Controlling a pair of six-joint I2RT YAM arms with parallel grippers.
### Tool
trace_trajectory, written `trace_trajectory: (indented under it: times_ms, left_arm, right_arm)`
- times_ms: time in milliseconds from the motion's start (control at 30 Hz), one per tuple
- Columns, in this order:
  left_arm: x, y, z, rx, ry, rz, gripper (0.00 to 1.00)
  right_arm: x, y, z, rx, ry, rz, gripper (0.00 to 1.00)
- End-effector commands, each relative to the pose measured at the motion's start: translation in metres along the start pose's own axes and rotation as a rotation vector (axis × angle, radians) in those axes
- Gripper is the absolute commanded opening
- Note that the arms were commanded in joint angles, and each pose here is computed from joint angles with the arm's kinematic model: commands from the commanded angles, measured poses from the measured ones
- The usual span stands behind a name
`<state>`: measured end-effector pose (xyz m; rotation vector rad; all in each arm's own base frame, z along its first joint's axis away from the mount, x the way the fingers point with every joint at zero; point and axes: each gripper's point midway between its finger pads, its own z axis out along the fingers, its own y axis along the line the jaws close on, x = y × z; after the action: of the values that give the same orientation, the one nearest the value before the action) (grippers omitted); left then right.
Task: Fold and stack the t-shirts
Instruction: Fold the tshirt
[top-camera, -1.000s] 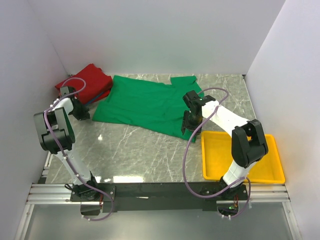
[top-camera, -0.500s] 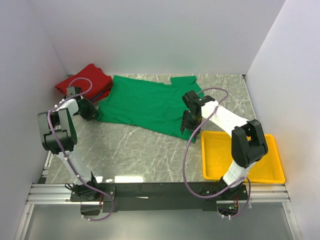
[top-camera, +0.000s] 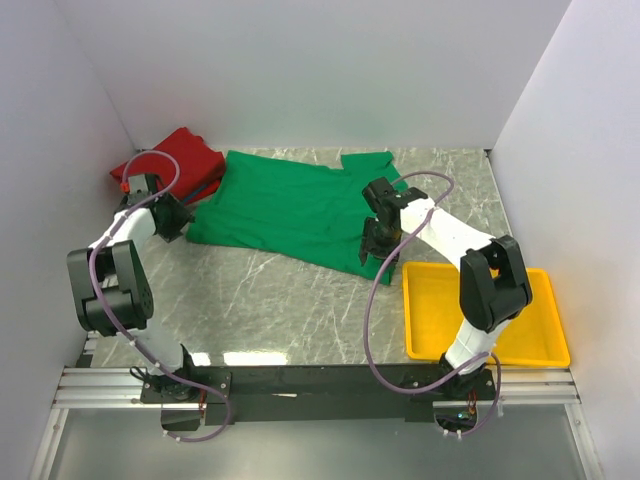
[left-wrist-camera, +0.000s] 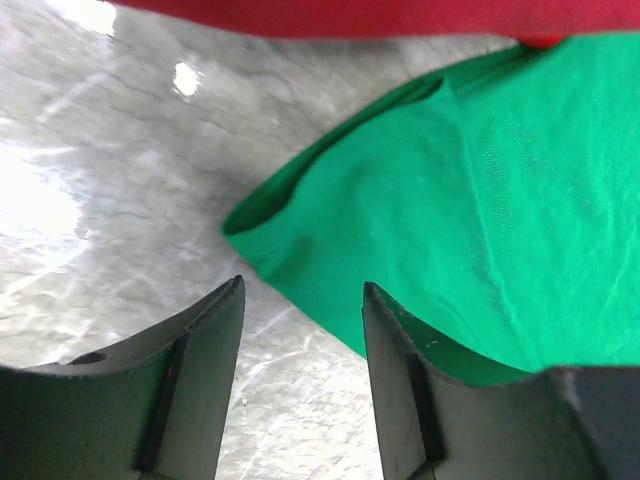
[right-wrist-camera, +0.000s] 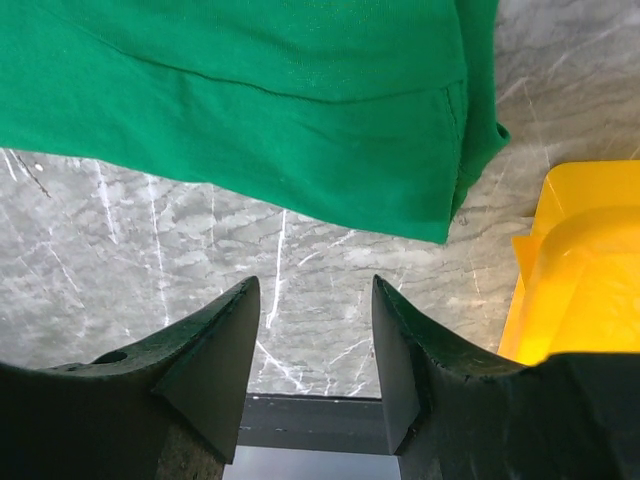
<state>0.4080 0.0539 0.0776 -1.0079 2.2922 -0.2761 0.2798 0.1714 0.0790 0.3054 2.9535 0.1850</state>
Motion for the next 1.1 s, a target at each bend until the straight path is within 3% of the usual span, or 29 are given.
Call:
trace_trajectory:
  times_ms: [0, 867, 967, 1067]
  left_arm:
    - [0.0, -0.008, 0.003, 0.009, -0.02, -0.01, 0.56]
    - [0.003, 0.021, 0.051, -0.151, 0.043, 0.04, 0.49]
    - [0.007, 0.023, 0.056, -0.155, 0.059, 0.047, 0.44]
    - [0.013, 0.026, 0.061, -0.157, 0.081, 0.051, 0.3]
  right_arm:
    - [-0.01, 0.007, -0.004, -0.001, -0.024, -0.024, 0.56]
    - [-0.01, 0.012, 0.0, -0.02, -0.011, 0.004, 0.56]
    - [-0.009, 0.011, 0.0, -0.02, -0.013, 0.009, 0.56]
    - [-0.008, 0.01, -0.001, -0.014, -0.013, 0.015, 0.56]
